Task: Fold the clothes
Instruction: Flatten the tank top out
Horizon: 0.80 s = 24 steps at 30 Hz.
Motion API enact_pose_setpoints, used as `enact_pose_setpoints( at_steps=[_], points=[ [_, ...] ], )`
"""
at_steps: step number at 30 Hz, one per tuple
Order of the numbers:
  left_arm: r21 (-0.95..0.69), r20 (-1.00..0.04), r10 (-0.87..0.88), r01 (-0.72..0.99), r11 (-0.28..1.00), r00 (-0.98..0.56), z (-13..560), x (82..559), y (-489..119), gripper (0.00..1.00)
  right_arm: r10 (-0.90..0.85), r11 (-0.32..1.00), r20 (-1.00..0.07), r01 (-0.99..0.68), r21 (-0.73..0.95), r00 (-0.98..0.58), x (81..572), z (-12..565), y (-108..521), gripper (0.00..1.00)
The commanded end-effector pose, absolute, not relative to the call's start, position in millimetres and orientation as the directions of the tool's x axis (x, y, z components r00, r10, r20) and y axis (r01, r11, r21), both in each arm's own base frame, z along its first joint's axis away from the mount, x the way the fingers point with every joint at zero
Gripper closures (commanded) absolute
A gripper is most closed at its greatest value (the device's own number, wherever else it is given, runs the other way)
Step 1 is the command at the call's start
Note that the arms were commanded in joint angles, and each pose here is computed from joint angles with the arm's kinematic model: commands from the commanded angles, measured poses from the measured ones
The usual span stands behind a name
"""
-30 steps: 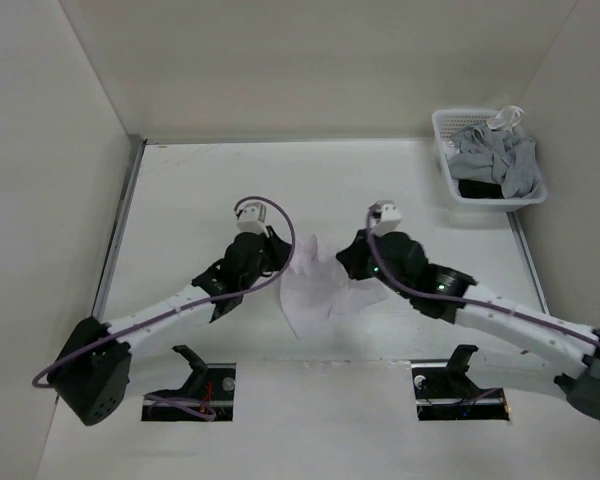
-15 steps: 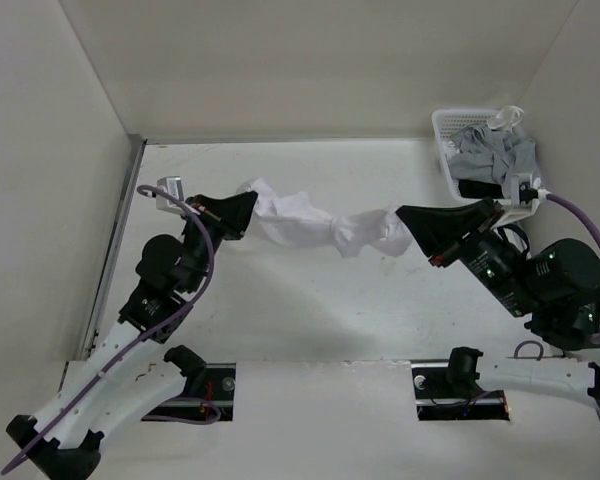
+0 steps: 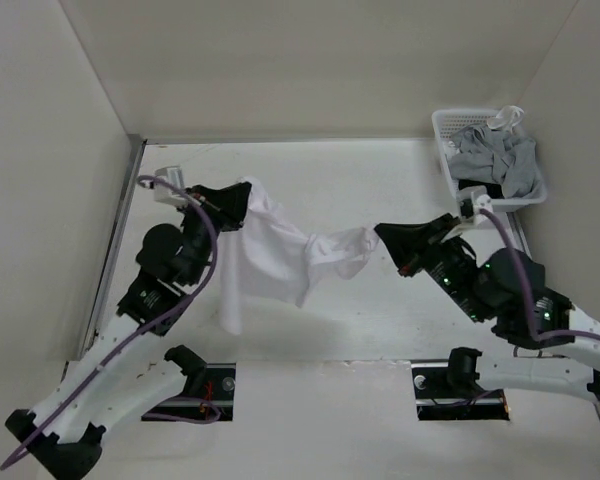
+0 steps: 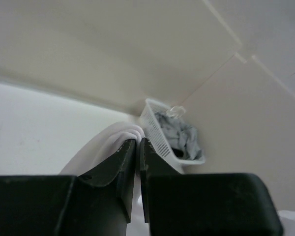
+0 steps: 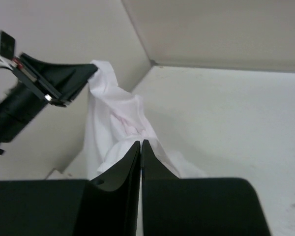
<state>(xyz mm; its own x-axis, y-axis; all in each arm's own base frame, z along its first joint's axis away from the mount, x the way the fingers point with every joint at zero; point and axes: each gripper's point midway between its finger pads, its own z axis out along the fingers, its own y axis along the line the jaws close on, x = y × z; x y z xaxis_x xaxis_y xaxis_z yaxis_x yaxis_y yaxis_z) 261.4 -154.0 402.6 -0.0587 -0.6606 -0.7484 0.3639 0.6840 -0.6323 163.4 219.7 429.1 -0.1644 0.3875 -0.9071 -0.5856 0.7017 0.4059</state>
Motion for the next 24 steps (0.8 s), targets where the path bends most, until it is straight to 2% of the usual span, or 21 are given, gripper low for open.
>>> enact_pose_setpoints(
  at_steps=[1, 4, 8, 10, 11, 12, 14, 15, 17, 19, 21, 23, 24],
  points=[
    [-0.612, -0.781, -0.614, 0.331, 0.719, -0.110, 379.9, 286.6, -171.5, 0.95, 0.367, 0.758, -0.910, -0.505, 0.413, -0.193, 189.7, 400.9, 218.7, 0.97],
    [-0.629, -0.777, -0.602, 0.237, 0.741, -0.182, 339.1, 314.2, -182.2, 0.93, 0.328, 0.826, -0.923, -0.412, 0.384, -0.203, 248.2, 369.8, 216.2, 0.97],
    [-0.631, -0.764, -0.606, 0.062, 0.773, -0.223, 278.4, 369.6, -182.0, 0.93, 0.399, 0.850, -0.892, -0.282, 0.446, -0.211, 385.0, 348.9, 193.3, 1.00],
    [-0.619, -0.762, -0.609, -0.027, 0.785, -0.219, 255.6, 405.8, -178.7, 0.90, 0.466, 0.845, -0.866, -0.198, 0.496, -0.181, 463.0, 356.5, 172.5, 0.97],
    [-0.615, -0.762, -0.607, -0.044, 0.788, -0.227, 249.6, 415.5, -179.1, 0.86, 0.480, 0.849, -0.861, -0.157, 0.505, -0.170, 498.5, 357.4, 162.5, 0.90],
    [-0.608, -0.762, -0.602, -0.057, 0.792, -0.238, 243.9, 424.8, -180.5, 0.78, 0.491, 0.849, -0.854, -0.126, 0.513, -0.173, 522.5, 355.0, 157.4, 0.79],
    [-0.601, -0.766, -0.590, -0.041, 0.798, -0.256, 239.6, 427.9, -184.8, 0.60, 0.476, 0.855, -0.845, -0.096, 0.509, -0.242, 535.0, 340.0, 164.8, 0.52],
    [-0.595, -0.772, -0.583, -0.033, 0.803, -0.254, 237.9, 422.6, -184.9, 0.54, 0.454, 0.864, -0.846, -0.095, 0.495, -0.278, 528.9, 326.5, 175.5, 0.44],
    [-0.588, -0.784, -0.579, -0.030, 0.808, -0.224, 229.3, 409.4, -175.8, 0.50, 0.408, 0.873, -0.850, -0.129, 0.470, -0.332, 505.6, 292.5, 200.9, 0.41],
    [-0.590, -0.780, -0.590, -0.067, 0.804, -0.209, 209.7, 392.1, -160.8, 0.51, 0.377, 0.863, -0.843, -0.183, 0.470, -0.384, 471.0, 254.7, 233.5, 0.45],
    [-0.589, -0.770, -0.598, -0.112, 0.800, -0.222, 184.9, 373.5, -147.1, 0.52, 0.354, 0.844, -0.818, -0.222, 0.489, -0.454, 429.7, 218.3, 266.8, 0.63],
    [-0.588, -0.757, -0.607, -0.154, 0.794, -0.240, 164.4, 355.4, -131.7, 0.52, 0.305, 0.819, -0.786, -0.272, 0.504, -0.538, 381.2, 182.9, 303.6, 0.87],
    [-0.582, -0.755, -0.608, -0.174, 0.794, -0.247, 156.4, 347.5, -124.0, 0.53, 0.281, 0.809, -0.771, -0.291, 0.511, -0.571, 358.8, 169.0, 318.3, 0.92]
  ],
)
